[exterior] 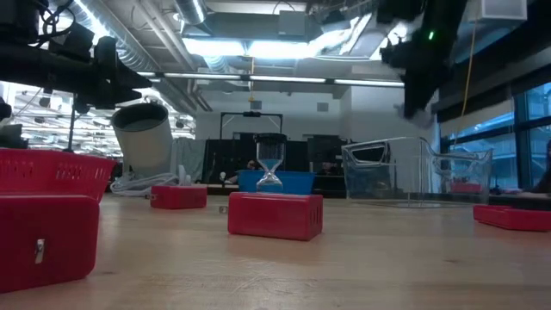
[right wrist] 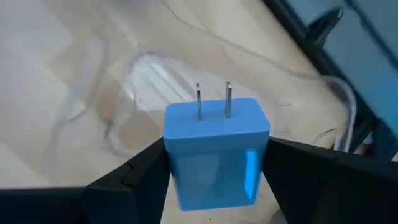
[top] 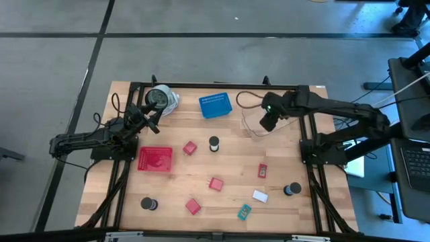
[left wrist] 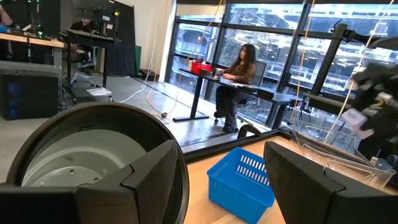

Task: Pick & Place Office items
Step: Put the light blue charger adapter into the transparent bin

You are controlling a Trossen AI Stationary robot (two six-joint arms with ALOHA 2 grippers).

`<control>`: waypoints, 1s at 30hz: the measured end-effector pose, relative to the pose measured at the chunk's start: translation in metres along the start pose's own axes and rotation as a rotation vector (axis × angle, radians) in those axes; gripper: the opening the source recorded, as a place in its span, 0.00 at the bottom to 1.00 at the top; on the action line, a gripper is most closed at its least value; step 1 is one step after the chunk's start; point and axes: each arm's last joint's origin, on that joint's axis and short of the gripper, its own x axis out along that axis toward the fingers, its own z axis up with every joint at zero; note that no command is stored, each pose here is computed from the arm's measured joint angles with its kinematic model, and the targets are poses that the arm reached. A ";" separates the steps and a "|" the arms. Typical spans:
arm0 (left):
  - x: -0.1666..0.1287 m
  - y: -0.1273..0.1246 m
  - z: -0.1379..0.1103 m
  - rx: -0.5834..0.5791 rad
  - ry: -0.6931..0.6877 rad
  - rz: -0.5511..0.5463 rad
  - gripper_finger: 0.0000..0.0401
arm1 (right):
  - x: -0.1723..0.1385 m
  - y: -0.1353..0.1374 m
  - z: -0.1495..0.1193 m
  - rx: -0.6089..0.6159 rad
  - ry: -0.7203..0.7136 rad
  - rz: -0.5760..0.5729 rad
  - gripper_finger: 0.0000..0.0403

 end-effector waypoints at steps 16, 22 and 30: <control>0.000 0.000 0.000 0.000 0.000 0.000 0.60 | 0.086 -0.001 -0.013 0.106 0.089 0.082 0.55; 0.000 0.000 0.000 0.000 -0.001 0.002 0.60 | 0.097 0.000 -0.020 0.126 0.089 0.078 0.55; 0.000 0.000 0.000 0.000 -0.001 0.002 0.60 | 0.111 0.002 -0.030 0.166 0.064 0.094 0.55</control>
